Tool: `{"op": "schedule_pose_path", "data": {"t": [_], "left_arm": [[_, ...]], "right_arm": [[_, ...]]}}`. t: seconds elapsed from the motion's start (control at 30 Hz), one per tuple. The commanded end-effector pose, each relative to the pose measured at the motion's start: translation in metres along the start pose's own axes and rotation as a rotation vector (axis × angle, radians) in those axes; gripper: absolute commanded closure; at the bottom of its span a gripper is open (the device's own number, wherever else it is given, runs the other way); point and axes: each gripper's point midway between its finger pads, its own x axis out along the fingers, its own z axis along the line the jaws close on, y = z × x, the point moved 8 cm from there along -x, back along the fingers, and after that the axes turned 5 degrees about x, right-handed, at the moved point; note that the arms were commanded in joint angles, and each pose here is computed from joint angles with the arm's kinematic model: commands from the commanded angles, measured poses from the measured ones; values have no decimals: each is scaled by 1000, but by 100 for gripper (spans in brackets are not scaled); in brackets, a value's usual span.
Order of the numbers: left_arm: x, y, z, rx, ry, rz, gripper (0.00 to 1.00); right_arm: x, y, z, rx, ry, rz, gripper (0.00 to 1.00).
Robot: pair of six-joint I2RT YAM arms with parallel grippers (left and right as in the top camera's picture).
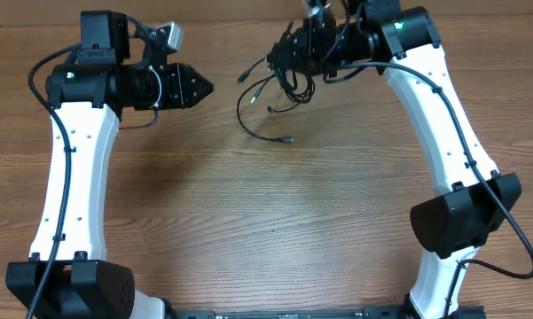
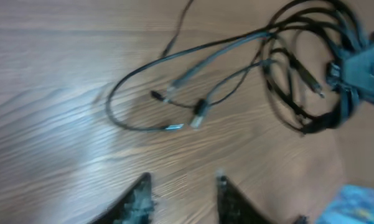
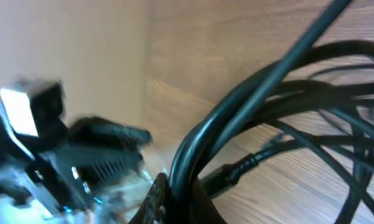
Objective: Untangle cables
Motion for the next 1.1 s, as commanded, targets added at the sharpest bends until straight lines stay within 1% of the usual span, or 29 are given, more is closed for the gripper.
{"op": "schedule_pose_path", "data": {"t": [0.0,0.1,0.2,0.23,0.27,0.33,0.43,0.63,0.77,0.9,0.97,1.07], "left_arm": [[0,0,-30,37,129,-12,60],[12,-2,-42,30,149,-4,59],[23,-5,-56,56,176,-9,60],[25,-6,-60,71,184,-16,63],[27,-8,-65,92,194,-28,64],[30,-12,-73,128,205,-51,63],[37,-16,-80,129,154,-78,63],[51,-15,-96,179,89,-100,64],[58,-14,-95,118,-52,-125,64],[62,-13,-97,106,-93,-133,67],[63,-13,-96,104,-94,-129,71],[70,-12,-92,91,-99,-116,83]], "right_arm": [[-13,-2,25,158,-78,-31,96],[-10,-9,27,285,-56,-101,97],[-9,-15,19,498,12,-205,96],[-8,-15,17,551,25,-220,96],[-7,-14,16,603,29,-225,96],[-5,-12,17,647,22,-217,97],[-4,-10,20,685,9,-196,96],[-3,-7,24,691,-21,-142,96],[-2,-4,26,692,-32,-109,96],[-2,-3,27,690,-36,-99,96],[-2,-3,27,687,-36,-99,96],[-1,-2,28,681,-35,-95,96]]}}
